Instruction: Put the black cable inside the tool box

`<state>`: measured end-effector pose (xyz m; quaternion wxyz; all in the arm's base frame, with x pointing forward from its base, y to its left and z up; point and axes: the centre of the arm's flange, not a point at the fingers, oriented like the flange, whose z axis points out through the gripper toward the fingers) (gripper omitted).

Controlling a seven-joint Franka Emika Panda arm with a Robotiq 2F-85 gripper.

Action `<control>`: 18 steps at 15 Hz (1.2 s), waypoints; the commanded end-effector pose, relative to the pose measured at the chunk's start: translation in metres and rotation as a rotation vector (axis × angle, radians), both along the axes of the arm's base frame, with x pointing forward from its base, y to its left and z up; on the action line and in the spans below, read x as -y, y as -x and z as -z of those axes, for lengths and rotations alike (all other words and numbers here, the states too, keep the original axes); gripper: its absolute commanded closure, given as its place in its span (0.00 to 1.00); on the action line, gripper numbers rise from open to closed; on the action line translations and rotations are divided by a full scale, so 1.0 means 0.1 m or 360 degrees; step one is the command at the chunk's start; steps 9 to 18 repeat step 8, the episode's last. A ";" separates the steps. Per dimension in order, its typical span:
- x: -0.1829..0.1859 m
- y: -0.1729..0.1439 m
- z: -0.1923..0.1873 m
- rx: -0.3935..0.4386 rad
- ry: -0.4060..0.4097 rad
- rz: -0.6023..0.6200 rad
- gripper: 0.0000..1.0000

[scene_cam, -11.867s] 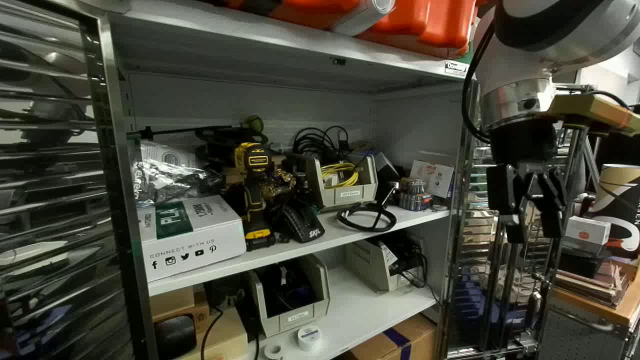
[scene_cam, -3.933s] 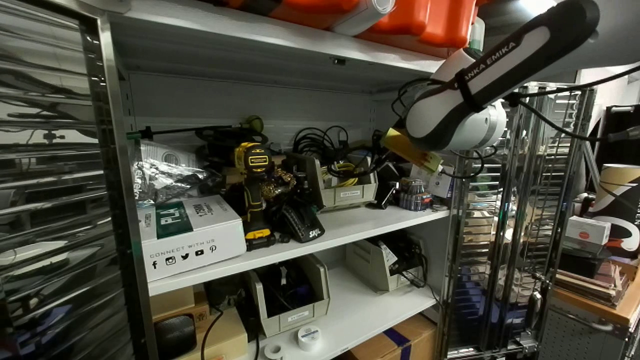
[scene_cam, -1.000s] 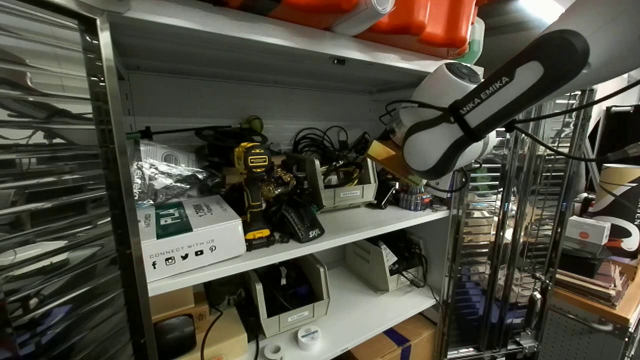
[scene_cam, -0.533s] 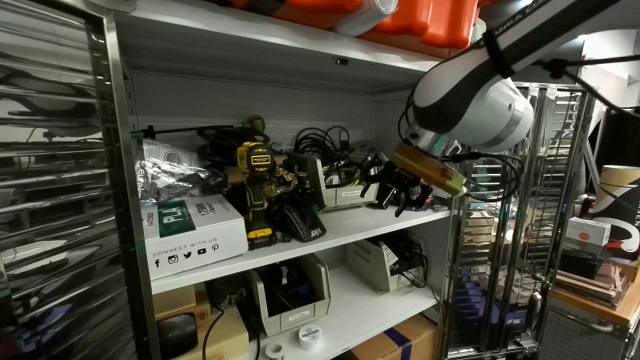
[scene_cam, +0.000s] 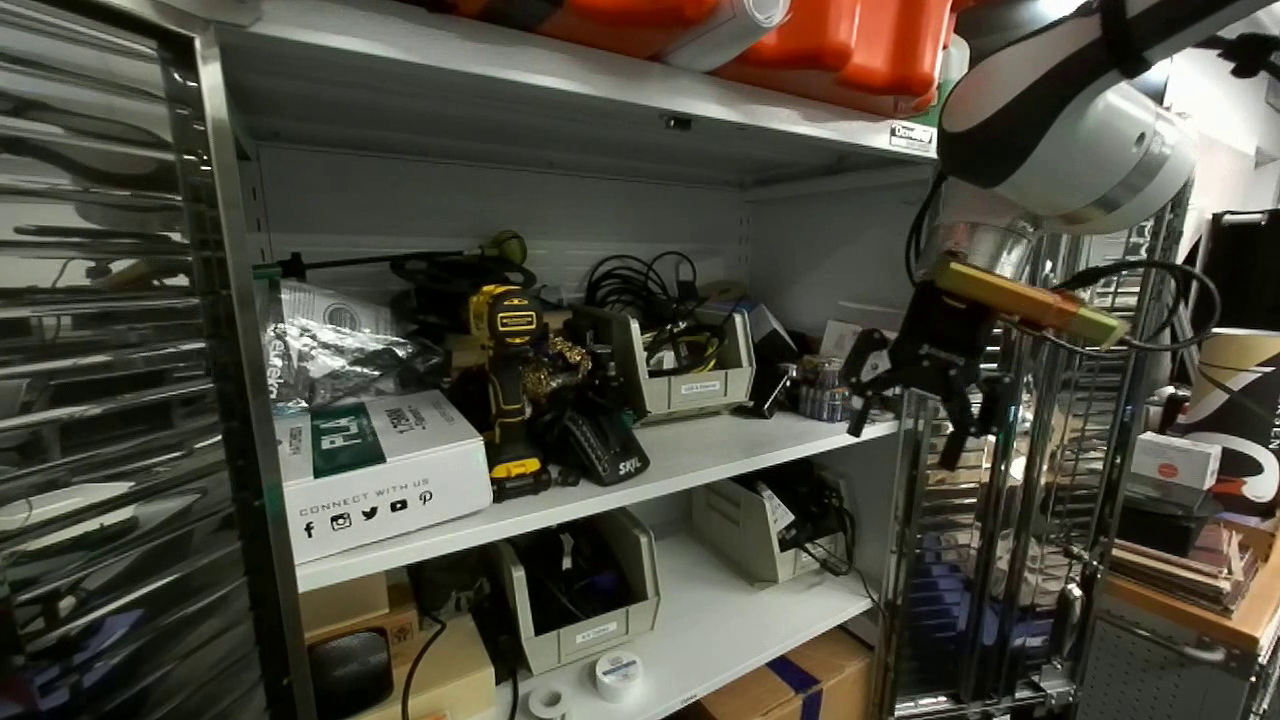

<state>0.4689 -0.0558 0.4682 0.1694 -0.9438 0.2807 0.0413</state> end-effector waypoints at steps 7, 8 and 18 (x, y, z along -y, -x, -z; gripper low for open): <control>0.13 0.25 -0.24 -0.0160 -0.0130 -0.0194 0.00; 0.12 0.24 -0.24 -0.0161 -0.0130 -0.0198 0.00; 0.12 0.24 -0.24 -0.0161 -0.0130 -0.0198 0.00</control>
